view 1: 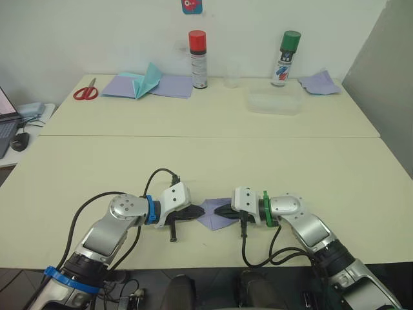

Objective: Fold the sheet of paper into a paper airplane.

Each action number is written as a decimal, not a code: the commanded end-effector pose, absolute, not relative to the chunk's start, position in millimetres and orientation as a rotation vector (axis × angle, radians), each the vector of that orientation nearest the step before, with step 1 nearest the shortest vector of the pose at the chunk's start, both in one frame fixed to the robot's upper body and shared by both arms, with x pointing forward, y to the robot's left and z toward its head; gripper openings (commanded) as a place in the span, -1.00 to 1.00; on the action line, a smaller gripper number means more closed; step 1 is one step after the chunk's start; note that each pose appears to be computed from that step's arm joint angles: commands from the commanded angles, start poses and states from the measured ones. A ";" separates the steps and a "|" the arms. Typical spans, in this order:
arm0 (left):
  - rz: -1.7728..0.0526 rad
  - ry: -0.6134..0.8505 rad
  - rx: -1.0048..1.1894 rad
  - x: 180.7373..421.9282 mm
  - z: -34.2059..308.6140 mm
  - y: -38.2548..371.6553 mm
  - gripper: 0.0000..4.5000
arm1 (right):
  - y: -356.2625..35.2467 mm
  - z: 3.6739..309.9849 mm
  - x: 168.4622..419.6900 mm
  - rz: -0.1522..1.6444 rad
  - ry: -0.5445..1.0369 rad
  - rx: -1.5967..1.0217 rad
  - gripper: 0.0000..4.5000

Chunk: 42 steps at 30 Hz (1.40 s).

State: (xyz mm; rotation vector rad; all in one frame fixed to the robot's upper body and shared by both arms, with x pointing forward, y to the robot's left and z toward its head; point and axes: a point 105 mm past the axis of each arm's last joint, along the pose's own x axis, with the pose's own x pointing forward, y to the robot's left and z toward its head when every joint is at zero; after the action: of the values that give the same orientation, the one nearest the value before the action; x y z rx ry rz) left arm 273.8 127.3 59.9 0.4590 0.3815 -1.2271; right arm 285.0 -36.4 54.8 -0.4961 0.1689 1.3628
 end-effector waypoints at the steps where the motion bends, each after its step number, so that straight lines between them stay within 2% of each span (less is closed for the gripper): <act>1: -1.196 0.536 0.461 266.0 28.9 141.0 -1.00 | -71.7 33.4 288.0 1.280 0.324 -0.488 -0.99; 8: -1.195 0.527 0.461 267.8 29.4 140.1 -1.00 | -108.1 30.5 283.0 1.204 0.395 -0.476 -0.99; 11: -1.198 0.530 0.464 267.4 28.7 140.5 -1.00 | -105.1 48.4 281.4 1.225 0.307 -0.441 -0.99; 15: -1.200 0.533 0.469 267.4 28.2 141.6 -1.00 | -82.6 88.5 268.7 1.352 0.090 -0.375 -0.99; 17: -1.201 0.534 0.472 267.5 27.9 142.4 -1.00 | -74.4 94.1 263.0 1.399 0.061 -0.354 -0.99; 23: -1.201 0.531 0.479 268.4 28.4 143.0 -1.00 | -55.3 82.3 271.4 1.375 0.070 -0.422 -0.99; 28: -1.203 0.532 0.484 268.2 28.9 142.9 -1.00 | -42.7 57.2 287.5 1.321 0.182 -0.487 -0.99; 34: -1.203 0.535 0.480 264.8 29.6 144.3 -1.00 | -43.7 44.7 279.5 1.373 0.229 -0.543 -0.99; 37: -1.191 0.473 0.442 271.7 44.8 138.6 -1.00 | -46.7 39.4 275.6 1.383 0.253 -0.550 -0.99; 42: -1.242 0.344 0.357 273.5 77.0 106.1 -1.00 | -47.7 38.4 279.4 1.367 0.259 -0.544 -0.99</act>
State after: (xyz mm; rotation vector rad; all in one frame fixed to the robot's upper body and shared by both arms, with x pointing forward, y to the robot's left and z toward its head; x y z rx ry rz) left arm 274.5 118.5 65.1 0.3535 0.3922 -1.2135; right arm 282.4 -41.2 56.3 -0.5290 0.1735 1.3660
